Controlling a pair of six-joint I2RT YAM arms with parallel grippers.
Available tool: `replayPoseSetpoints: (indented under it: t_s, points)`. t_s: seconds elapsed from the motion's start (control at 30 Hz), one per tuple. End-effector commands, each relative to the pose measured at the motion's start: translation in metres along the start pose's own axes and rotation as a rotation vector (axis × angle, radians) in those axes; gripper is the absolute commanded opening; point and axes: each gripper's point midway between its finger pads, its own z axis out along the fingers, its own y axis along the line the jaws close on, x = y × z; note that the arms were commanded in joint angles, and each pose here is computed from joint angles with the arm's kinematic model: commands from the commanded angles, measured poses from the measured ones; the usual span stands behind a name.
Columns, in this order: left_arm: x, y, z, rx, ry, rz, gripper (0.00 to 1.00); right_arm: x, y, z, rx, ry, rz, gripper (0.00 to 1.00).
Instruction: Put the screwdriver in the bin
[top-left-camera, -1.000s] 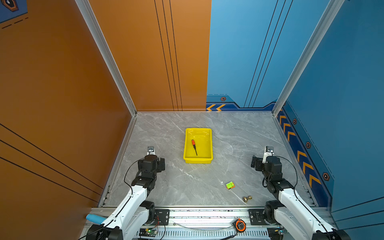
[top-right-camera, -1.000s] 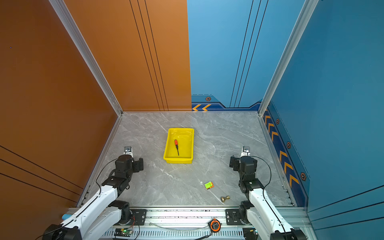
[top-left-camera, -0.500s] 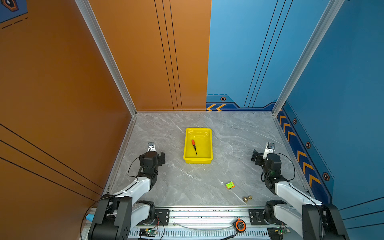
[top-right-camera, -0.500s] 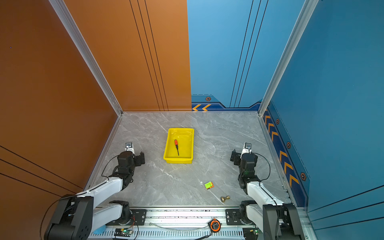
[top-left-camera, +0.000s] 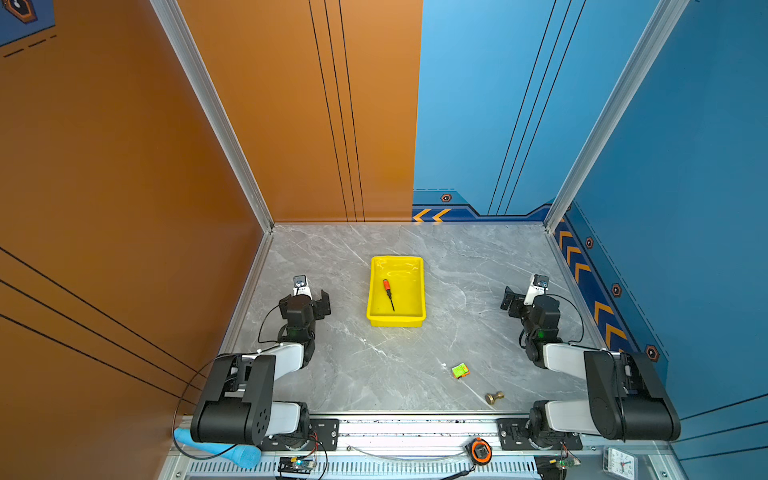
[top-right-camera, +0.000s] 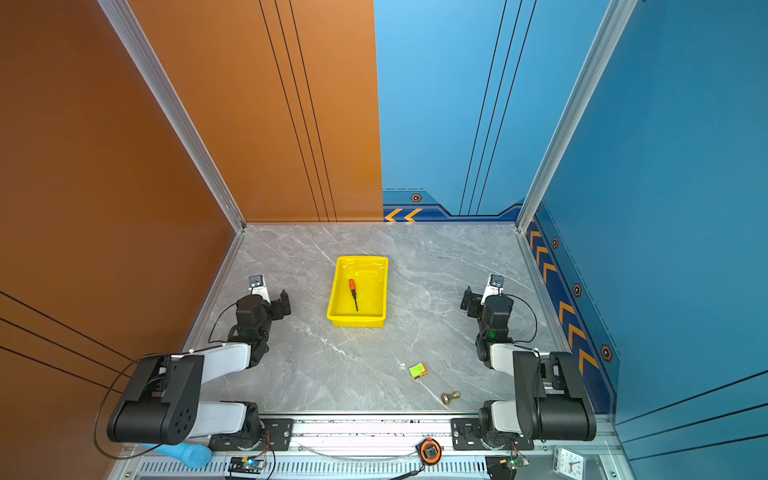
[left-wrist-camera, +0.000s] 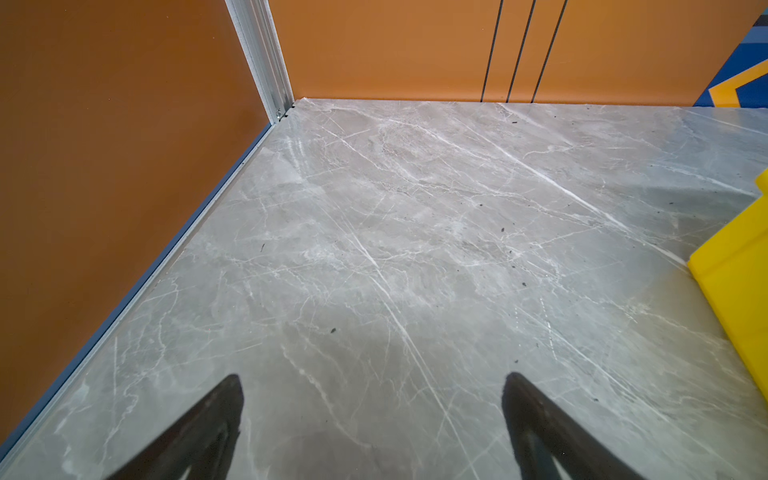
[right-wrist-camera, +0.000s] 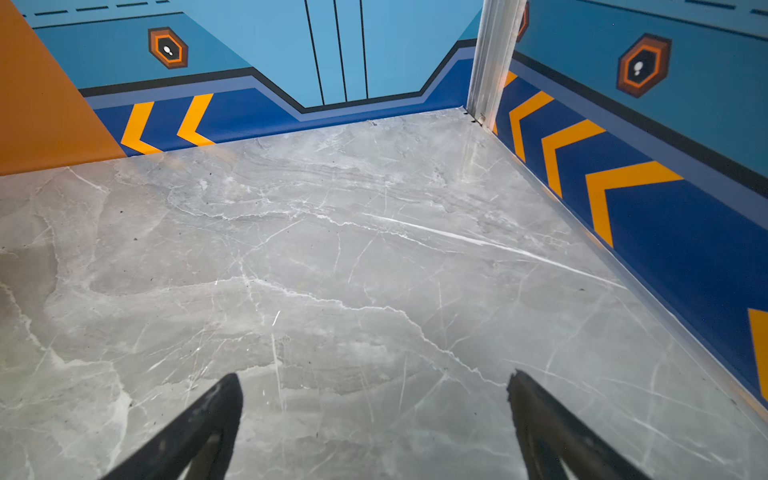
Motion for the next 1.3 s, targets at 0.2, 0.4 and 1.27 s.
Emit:
replayPoseSetpoints:
  t_s: [0.2, 0.4, 1.27]
  points:
    - [-0.01, -0.007, 0.013, 0.026, -0.046, 0.0, 0.98, -0.005, 0.005, 0.013, -0.019, -0.036, 0.02, 1.0]
    - [-0.002, -0.008, 0.02, 0.026, -0.036, 0.003, 0.98, 0.001, 0.006, 0.018, 0.007, -0.025, -0.004, 1.0]
    - [-0.001, -0.019, 0.022, 0.049, -0.045, 0.047, 0.98, 0.001, 0.01, 0.019, 0.053, -0.017, -0.055, 1.0]
